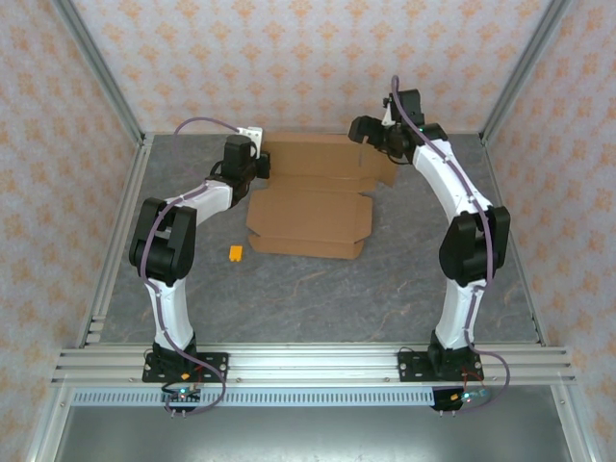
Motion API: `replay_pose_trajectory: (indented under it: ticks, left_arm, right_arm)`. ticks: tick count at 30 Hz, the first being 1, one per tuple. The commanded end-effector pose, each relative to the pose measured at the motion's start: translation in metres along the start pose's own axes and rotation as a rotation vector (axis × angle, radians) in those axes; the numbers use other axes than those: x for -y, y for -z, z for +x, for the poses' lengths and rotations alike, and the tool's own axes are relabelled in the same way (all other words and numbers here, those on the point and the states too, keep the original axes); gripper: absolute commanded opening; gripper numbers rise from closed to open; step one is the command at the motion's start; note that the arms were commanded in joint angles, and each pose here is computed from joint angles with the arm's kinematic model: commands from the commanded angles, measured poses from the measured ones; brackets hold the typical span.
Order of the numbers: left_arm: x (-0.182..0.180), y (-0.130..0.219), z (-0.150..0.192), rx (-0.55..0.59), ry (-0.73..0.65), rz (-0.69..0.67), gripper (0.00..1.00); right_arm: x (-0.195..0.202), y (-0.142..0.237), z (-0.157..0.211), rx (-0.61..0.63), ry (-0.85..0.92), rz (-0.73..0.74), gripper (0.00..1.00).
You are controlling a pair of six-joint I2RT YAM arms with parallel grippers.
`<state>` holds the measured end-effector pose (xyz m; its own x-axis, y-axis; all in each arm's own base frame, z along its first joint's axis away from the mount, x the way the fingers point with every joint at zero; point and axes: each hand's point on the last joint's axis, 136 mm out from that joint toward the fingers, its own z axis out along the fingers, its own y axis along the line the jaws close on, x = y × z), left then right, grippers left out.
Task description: Fold the paper box
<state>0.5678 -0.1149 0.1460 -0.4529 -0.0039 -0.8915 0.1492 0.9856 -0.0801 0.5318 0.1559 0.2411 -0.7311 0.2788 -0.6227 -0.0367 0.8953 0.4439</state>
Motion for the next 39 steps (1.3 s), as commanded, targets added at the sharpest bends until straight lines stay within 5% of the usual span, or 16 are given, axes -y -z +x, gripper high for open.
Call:
replay_pose_trajectory:
  ticks: [1,26,39]
  left_arm:
    - [0.006,0.007,-0.017,0.057,-0.016,0.004,0.0]
    - [-0.002,0.01,-0.012,0.046,-0.006,-0.105,0.0]
    - [-0.001,0.008,-0.01,0.037,-0.022,-0.105,0.0]
  right_arm:
    - [-0.004,0.003,-0.014,0.02,-0.003,-0.009,0.9]
    - [-0.019,-0.004,0.014,-0.064,0.09,-0.006,0.62]
    - [-0.005,0.065,-0.034,0.111,0.03,-0.023,0.89]
